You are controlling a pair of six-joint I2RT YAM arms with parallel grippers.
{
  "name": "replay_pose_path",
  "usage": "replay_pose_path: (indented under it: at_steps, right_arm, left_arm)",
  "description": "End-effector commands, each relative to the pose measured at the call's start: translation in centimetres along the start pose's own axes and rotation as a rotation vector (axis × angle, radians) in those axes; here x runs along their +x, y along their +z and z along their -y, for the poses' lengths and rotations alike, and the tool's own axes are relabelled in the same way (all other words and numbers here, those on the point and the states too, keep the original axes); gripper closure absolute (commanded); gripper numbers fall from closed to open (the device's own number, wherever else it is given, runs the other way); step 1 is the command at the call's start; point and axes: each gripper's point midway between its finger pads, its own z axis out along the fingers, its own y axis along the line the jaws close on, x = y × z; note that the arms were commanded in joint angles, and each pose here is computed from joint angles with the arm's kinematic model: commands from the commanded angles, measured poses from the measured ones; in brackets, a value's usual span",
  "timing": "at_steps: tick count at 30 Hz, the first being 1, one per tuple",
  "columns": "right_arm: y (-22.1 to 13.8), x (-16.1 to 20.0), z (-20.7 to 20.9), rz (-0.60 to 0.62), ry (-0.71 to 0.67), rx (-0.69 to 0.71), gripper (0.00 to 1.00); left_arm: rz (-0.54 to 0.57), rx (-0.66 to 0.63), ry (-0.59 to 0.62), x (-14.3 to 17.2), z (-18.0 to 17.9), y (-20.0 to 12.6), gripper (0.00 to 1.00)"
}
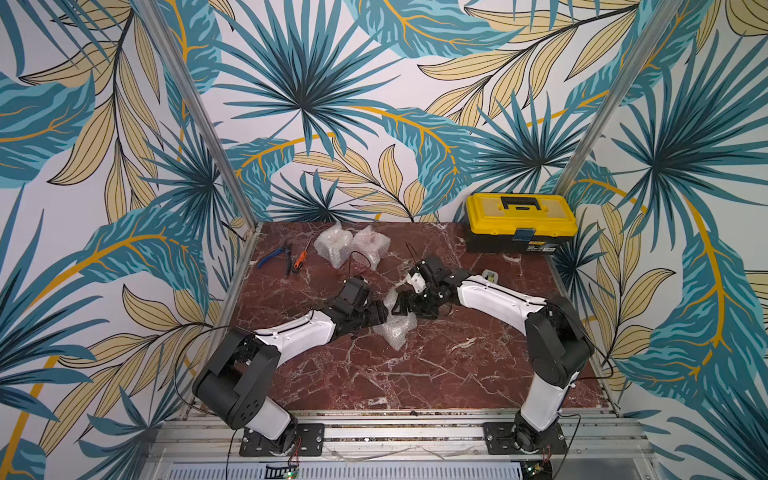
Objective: Wrap mugs in bubble wrap
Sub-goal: Wrap the mug in bubble wrap.
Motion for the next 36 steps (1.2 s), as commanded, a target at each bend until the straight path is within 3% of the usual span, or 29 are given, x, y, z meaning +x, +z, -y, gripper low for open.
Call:
replay_pose_path:
  at_steps: [1,15,22,25,29,32,36]
  right_arm:
    - [0.1,1.3,-0.5,-0.031,-0.015,-0.037,0.20]
    - [4.5,4.0,5.8,-0.158,0.052,0.180,0.21]
    - [4.4,3.6,5.2,-0.137,0.053,0.153,0.22]
    - [1.1,1.3,2.7,0.005,-0.004,0.090,0.22]
    - [-5.7,-1.9,1.7,0.349,-0.074,0.079,0.15]
    - [-10.0,-3.7,5.3,0.582,-0.004,0.120,0.12]
    - [-13.5,-4.3,12.3,0.664,0.205,0.120,0.12]
  left_arm:
    - [-0.077,-0.096,0.000,2.2,-2.2,1.0,0.29]
    - [-0.115,-0.144,-0.024,3.6,-3.6,2.1,0.27]
    - [-0.128,-0.157,-0.040,4.5,-4.5,2.7,0.33]
    - [-0.132,-0.159,-0.041,4.6,-4.6,2.7,0.34]
    - [-0.132,-0.149,-0.034,4.6,-4.4,2.7,0.34]
    - [-0.138,-0.126,-0.015,4.6,-3.9,2.9,0.34]
    - [-0.143,-0.107,0.020,4.5,-3.4,2.9,0.34]
